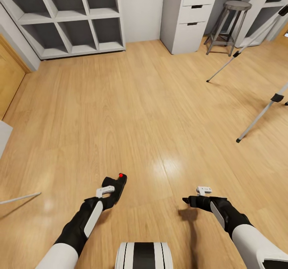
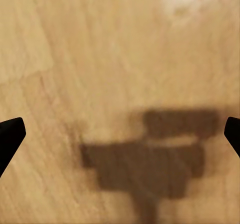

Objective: Attach the digital camera to the camera tripod in the bedroom.

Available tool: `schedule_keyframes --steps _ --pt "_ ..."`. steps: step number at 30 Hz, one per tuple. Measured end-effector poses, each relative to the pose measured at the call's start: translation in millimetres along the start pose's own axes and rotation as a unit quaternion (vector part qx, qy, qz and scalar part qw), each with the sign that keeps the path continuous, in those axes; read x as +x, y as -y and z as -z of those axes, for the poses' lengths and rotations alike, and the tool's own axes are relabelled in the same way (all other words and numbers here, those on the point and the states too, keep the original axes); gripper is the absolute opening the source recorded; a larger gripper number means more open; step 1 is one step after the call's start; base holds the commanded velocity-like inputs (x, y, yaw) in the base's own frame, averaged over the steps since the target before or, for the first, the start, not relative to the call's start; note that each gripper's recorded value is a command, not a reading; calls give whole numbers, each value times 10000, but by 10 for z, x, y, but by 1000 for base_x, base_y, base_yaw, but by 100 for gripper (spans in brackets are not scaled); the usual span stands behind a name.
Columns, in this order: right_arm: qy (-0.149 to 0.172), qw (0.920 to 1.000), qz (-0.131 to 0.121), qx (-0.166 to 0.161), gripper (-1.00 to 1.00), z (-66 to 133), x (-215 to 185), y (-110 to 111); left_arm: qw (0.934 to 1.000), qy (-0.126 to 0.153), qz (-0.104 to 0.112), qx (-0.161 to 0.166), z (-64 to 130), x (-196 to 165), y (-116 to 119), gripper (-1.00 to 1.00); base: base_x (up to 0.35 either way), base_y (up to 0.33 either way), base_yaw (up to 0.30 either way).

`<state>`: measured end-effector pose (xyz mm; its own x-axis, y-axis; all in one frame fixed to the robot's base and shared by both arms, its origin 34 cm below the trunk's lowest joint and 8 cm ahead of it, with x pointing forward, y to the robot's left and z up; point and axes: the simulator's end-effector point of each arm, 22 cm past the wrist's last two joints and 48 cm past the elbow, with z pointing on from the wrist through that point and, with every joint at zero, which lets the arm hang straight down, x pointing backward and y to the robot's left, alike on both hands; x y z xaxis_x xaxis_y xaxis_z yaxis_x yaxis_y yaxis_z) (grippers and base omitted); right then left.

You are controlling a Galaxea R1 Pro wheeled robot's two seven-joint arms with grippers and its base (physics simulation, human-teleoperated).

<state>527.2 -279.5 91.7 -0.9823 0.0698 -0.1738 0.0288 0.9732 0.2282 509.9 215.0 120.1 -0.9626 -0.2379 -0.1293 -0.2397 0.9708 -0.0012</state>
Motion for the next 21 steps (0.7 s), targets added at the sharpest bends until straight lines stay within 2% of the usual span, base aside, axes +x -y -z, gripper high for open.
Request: schedule_keyframes --steps 4,5,6,8,10,11,21 --pt "15 10000 3 9 100 2 -7 9 9998 37 -177 -5 -33 36 12 100 0 0 0" --pt "17 10000 3 13 100 3 -8 13 9946 376 -969 -23 -48 15 194 100 0 0 0" --pt "19 10000 3 15 100 3 -10 14 9900 519 -1309 63 -55 23 308 100 0 0 0" --pt "23 10000 3 16 100 3 -11 15 9842 648 -1629 255 -64 55 455 100 0 0 0" --pt "24 10000 3 17 100 3 -11 16 9811 678 -1769 384 -74 87 517 100 0 0 0" --pt "27 10000 4 18 100 3 -12 17 9771 659 -1936 580 -98 156 564 100 0 0 0" --pt "22 10000 7 18 100 0 -7 10 9728 680 -2086 739 -126 199 559 100 0 0 0"
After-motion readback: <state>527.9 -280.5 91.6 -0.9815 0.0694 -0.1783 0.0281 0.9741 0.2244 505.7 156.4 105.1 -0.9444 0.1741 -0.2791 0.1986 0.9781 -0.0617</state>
